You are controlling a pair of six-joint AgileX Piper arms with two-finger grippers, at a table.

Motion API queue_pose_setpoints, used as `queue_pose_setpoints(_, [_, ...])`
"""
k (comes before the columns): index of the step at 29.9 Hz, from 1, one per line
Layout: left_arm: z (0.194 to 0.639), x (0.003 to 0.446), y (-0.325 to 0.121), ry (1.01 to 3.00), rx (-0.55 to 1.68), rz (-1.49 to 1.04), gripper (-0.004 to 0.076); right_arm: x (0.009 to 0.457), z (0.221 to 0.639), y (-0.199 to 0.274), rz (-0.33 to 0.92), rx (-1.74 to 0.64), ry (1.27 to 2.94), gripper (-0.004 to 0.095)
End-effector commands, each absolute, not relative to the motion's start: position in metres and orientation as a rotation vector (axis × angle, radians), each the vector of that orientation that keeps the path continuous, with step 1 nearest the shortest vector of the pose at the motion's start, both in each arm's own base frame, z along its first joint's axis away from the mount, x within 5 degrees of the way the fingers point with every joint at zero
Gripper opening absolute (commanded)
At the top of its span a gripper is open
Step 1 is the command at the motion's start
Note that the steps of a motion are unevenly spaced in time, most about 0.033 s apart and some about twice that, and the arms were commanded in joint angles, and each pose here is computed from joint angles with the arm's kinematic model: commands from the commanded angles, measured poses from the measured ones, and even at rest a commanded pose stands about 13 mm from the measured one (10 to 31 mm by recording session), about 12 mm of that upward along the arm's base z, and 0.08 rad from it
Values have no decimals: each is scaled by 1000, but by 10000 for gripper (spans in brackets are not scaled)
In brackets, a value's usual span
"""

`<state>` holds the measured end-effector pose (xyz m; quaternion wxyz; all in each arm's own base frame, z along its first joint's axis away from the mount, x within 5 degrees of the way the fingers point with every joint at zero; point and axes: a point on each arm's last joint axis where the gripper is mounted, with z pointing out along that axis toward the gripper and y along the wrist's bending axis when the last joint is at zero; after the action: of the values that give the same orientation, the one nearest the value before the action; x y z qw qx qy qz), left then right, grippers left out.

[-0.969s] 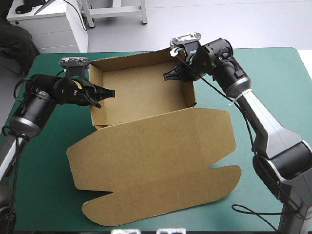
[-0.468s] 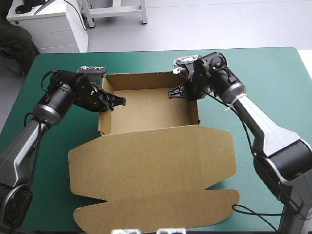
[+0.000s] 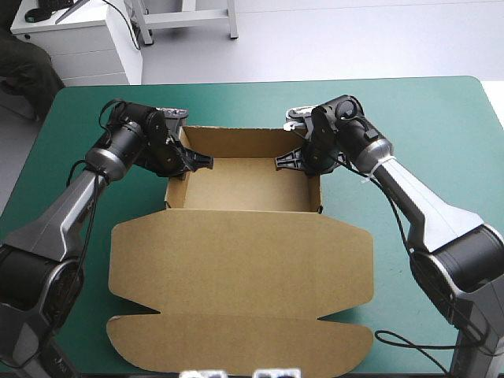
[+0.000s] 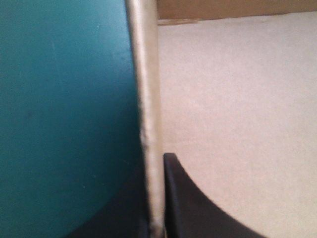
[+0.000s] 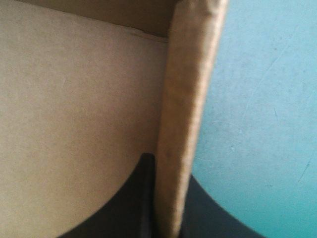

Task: Fold the box

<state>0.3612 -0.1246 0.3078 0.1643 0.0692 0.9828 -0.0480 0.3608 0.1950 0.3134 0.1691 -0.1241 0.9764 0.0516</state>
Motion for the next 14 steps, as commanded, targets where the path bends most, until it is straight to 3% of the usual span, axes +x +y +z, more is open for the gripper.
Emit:
queue_pose_setpoints(1, [329, 365, -136, 2662, 221, -229, -8, 347, 345, 197, 219, -403, 2693, -4])
queue_pose_setpoints(14, [301, 379, -138, 2722, 245, -172, -8, 370, 306, 207, 172, -381, 2730, -4])
